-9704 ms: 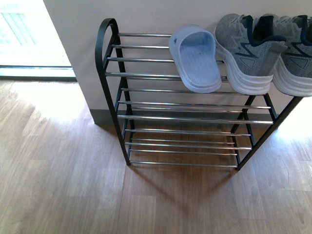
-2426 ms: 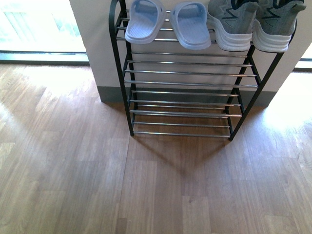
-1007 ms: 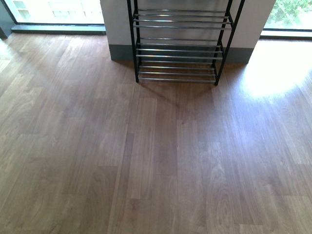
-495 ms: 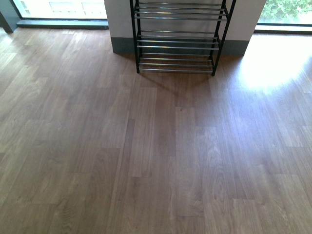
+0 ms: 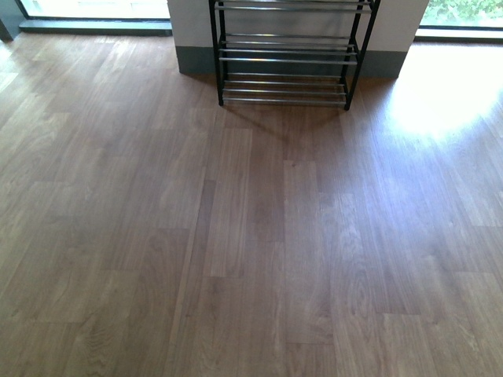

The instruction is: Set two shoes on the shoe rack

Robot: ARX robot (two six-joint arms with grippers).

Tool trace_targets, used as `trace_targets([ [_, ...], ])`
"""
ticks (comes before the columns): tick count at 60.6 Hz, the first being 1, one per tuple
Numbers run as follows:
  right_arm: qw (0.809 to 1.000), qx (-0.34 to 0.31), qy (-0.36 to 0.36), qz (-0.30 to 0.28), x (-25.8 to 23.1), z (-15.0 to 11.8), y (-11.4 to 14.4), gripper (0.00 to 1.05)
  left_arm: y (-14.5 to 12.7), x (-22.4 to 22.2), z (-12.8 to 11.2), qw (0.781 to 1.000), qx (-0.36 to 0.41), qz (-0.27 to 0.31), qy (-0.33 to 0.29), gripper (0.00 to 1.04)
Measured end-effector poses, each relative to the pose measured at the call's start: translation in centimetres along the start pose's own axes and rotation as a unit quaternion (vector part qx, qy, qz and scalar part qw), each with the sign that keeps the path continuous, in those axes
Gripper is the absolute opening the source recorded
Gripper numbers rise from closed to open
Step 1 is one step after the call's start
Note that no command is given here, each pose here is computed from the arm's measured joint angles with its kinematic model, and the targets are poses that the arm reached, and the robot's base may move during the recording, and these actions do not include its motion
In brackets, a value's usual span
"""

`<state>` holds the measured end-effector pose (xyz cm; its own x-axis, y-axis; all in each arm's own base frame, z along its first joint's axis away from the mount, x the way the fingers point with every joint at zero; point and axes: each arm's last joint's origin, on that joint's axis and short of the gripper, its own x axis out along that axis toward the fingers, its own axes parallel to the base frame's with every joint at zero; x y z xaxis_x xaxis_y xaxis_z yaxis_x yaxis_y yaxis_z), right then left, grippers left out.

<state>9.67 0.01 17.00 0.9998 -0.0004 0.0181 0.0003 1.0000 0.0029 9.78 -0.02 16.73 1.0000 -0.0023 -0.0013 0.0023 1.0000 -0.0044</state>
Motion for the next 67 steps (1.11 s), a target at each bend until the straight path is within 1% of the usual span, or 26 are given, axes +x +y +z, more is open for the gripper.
trace_targets([
  [67, 1.0, 0.0, 0.0, 0.0, 0.0, -0.01, 0.0, 0.96, 0.0, 0.0, 0.0, 1.0, 0.0, 0.0, 0.0, 0.95],
])
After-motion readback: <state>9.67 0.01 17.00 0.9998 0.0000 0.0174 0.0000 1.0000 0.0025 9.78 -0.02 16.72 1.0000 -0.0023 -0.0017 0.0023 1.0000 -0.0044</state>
